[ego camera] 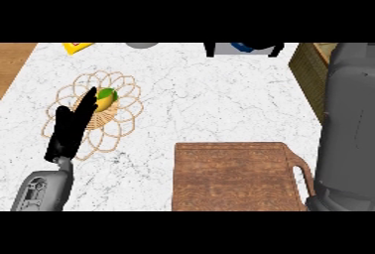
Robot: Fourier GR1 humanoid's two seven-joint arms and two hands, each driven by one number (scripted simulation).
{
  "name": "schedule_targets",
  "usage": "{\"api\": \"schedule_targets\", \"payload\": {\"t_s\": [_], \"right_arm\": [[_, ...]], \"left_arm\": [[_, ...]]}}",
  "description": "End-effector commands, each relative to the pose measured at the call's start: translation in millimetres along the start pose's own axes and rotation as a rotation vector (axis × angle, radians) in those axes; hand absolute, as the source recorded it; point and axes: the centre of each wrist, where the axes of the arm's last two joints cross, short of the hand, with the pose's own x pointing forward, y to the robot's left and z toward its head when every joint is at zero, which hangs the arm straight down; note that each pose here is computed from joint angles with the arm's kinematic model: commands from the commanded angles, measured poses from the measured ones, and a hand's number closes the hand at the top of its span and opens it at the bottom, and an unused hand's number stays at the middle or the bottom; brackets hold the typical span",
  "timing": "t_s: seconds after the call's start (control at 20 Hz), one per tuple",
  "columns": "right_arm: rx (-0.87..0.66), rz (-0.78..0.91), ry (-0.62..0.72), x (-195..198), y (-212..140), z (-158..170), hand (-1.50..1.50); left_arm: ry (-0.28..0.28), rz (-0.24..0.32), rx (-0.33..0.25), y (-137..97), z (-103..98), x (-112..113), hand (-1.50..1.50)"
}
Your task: Pick the can from the cutting board and place it in the basket
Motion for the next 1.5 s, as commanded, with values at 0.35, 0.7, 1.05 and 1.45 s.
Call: {"api": "schedule_targets", "payload": {"t_s": [0.35,0.7,1.05,1.45], "right_arm": [[-0.158,-0.019,0.080,55,-97,-30,1.50],[-0.165,0.407,0.242,5,-132,-48,1.50],[-0.147,0.520,0.357,-45,-160,-69,1.50],[-0.163,0.539,0.335,-134,-181,-72,1.50]], "left_arm": [[-0.018,-0.006,-0.027,3,0,3,0.00],[-0.005,-0.008,-0.001,-7,-3,13,0.00],[-0.008,-0.003,-0.010,-12,-6,0,0.00],[-0.039,0.005,-0.003,-7,2,4,0.00]]}}
